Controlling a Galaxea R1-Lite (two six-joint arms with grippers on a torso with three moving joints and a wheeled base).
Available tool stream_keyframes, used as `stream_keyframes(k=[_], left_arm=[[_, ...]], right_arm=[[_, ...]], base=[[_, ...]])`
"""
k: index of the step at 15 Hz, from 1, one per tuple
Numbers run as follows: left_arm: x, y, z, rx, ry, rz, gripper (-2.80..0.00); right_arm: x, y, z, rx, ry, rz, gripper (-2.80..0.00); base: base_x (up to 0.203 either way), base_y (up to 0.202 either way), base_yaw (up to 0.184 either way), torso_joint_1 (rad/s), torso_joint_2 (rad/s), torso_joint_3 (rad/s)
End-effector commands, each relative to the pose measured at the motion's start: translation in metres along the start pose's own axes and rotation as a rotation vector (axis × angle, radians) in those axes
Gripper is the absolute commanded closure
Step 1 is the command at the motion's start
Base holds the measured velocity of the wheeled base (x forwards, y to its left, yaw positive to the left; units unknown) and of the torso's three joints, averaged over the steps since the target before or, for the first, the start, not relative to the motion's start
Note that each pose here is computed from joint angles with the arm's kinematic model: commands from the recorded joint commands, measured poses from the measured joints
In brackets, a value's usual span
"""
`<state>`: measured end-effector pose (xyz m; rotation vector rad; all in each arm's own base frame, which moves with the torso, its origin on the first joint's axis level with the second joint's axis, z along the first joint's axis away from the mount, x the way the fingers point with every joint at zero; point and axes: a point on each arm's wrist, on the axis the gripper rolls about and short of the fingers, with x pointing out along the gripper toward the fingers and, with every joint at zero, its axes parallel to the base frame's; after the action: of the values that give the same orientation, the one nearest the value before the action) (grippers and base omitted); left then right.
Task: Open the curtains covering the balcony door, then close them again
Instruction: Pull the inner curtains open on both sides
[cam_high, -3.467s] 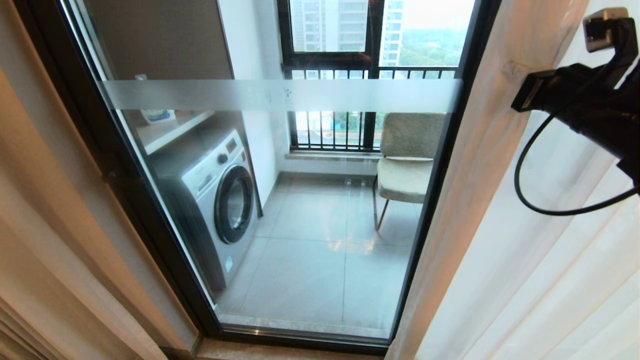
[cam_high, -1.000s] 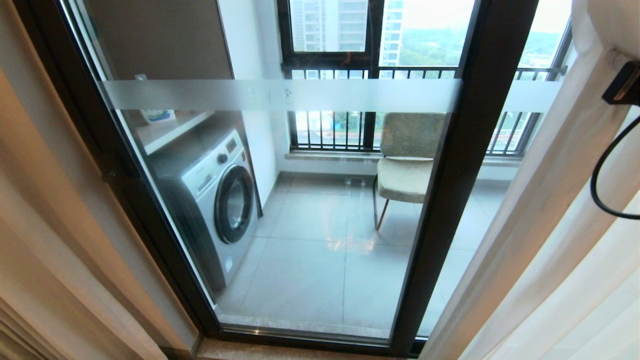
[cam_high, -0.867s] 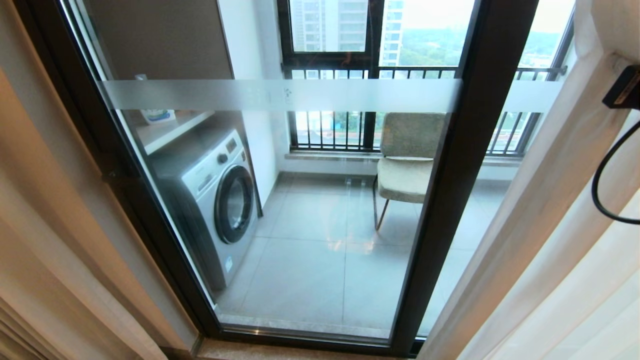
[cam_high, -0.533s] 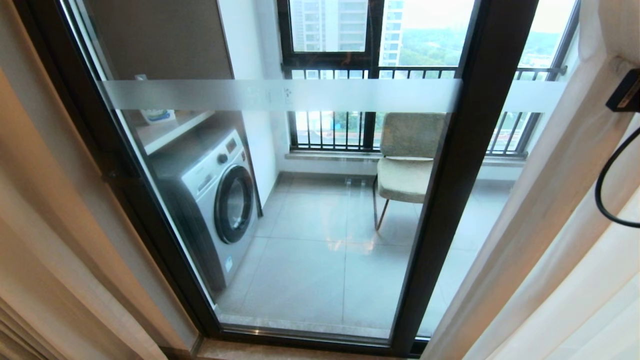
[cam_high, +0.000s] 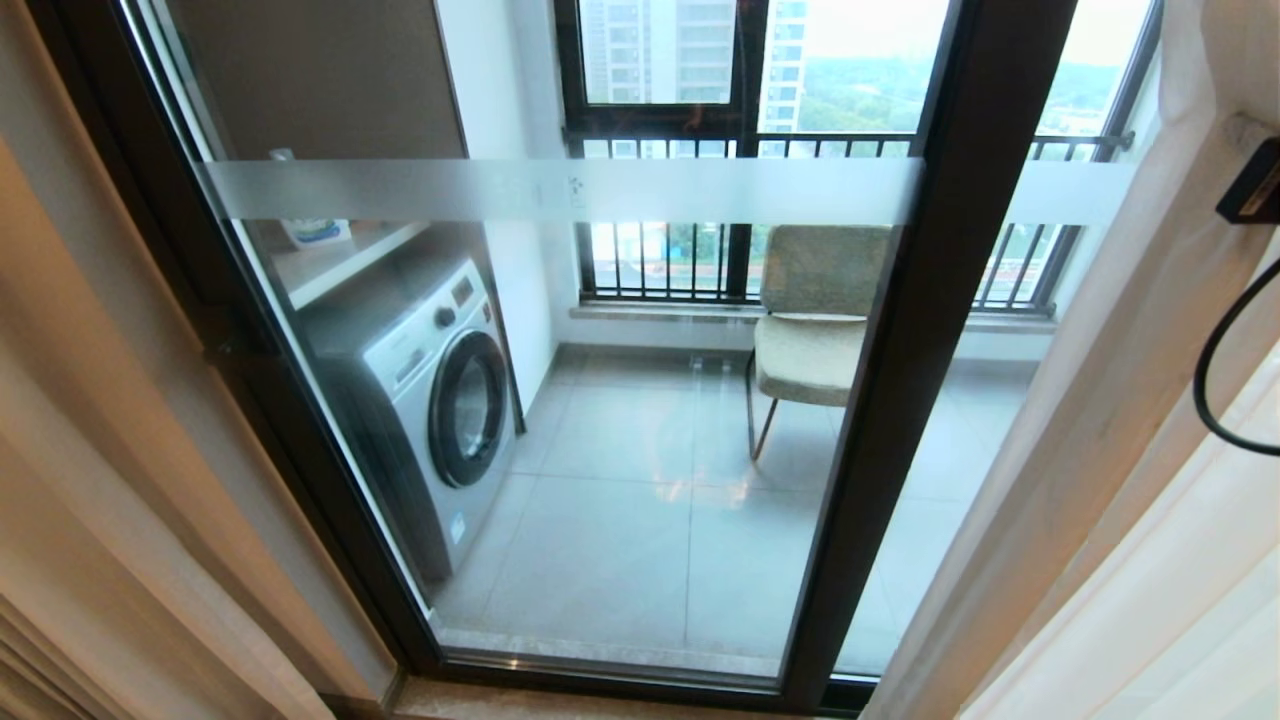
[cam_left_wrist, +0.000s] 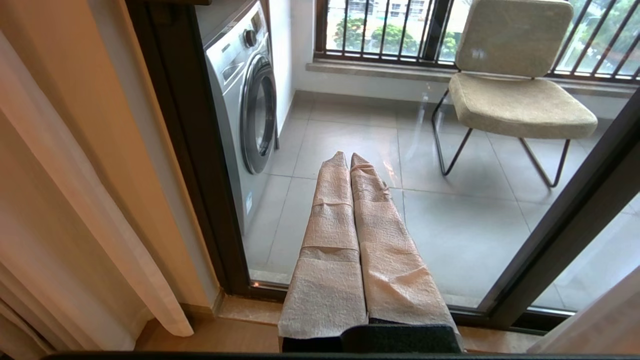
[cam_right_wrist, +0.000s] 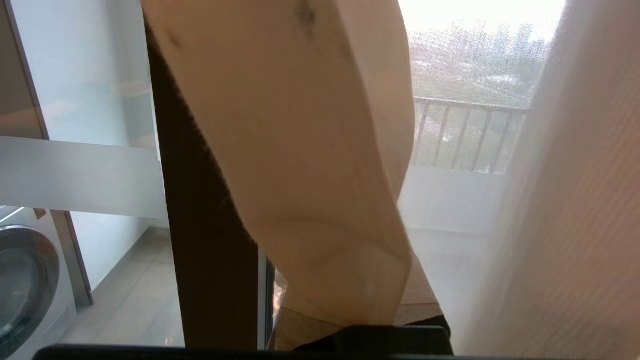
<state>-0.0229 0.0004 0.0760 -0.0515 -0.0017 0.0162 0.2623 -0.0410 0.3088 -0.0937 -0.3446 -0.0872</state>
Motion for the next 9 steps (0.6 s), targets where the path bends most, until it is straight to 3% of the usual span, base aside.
stream_keyframes(k=[1, 5, 9], left_arm=[[0.0, 0.0, -0.0001, -0.001, 0.0, 0.001, 0.0], [0.0, 0.0, -0.0001, -0.001, 0.0, 0.001, 0.0], [0.0, 0.0, -0.0001, -0.001, 0.0, 0.001, 0.0]], right_arm=[[0.0, -0.0002, 0.0005, -0.001, -0.005, 0.001, 0.0], [0.0, -0.0006, 0.0004, -0.002, -0.005, -0.001, 0.0], [0.0002, -0.0005, -0.0005, -0.002, -0.002, -0.001, 0.0]], base=[[0.0, 0.0, 0.0, 0.0, 0.0, 0.0], [0.002, -0.034, 0.005, -0.001, 0.0, -0.001], [0.0, -0.174, 0.004, 0.001, 0.0, 0.004]])
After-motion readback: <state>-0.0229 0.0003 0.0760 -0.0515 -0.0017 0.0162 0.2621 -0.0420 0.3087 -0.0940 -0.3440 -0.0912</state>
